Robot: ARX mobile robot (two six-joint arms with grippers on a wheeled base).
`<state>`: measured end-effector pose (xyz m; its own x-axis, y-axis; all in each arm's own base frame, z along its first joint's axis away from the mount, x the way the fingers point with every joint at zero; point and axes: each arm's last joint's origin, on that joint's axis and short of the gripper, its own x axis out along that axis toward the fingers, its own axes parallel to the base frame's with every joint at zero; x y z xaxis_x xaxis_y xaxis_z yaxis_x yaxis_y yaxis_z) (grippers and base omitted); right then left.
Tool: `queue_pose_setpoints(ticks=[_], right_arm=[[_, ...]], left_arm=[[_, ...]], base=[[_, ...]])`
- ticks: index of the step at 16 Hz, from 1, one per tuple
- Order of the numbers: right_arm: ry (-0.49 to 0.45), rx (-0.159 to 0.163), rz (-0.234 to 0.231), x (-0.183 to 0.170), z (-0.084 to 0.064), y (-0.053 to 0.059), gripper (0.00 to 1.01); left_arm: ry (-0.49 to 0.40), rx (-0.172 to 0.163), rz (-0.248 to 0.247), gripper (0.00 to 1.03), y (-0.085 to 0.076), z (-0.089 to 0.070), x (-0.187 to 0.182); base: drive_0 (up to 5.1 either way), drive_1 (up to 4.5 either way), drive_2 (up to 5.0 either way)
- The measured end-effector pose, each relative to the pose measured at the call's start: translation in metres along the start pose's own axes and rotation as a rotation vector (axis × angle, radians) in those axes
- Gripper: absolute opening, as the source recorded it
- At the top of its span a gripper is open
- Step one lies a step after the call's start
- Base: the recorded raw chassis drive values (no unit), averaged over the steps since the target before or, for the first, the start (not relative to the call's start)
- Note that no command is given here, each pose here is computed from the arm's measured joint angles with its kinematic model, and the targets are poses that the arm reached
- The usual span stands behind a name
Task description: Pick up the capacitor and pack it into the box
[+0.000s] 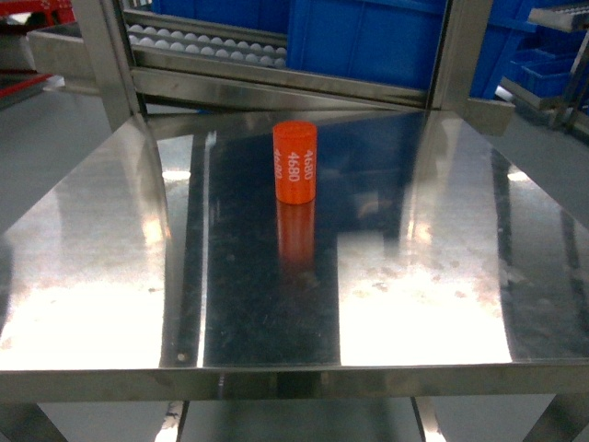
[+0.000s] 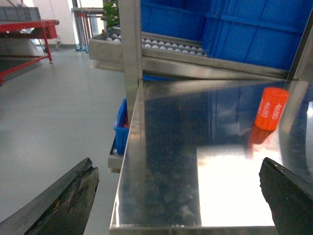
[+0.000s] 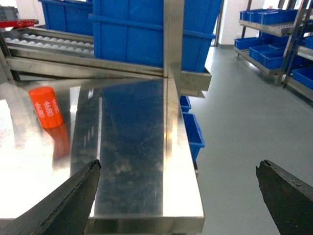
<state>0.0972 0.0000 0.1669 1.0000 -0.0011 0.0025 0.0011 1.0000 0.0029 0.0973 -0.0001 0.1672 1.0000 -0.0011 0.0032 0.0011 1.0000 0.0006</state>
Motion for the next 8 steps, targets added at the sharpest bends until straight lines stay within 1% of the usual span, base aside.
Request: queue_pose_setpoints(ticks=[4, 5, 8], right_arm=[[-0.009, 0.0, 0.001, 0.0, 0.0009, 0.0, 0.98], [0.002, 0.0, 0.001, 0.0, -0.0002, 0.0, 0.98], [0.0, 0.0, 0.001, 0.0, 0.0, 0.0, 0.98]], left_arm=[[-0.011, 0.0, 0.001, 0.98, 0.0001, 0.0013, -0.0001], [0.002, 0.0, 0.002, 0.98, 0.0001, -0.0001, 0.0], [0.0, 0.0, 0.001, 0.98, 0.0001, 0.0001, 0.0]], base=[[0.0, 0.0, 0.0], [0.0, 0.0, 0.0], [0.0, 0.0, 0.0]])
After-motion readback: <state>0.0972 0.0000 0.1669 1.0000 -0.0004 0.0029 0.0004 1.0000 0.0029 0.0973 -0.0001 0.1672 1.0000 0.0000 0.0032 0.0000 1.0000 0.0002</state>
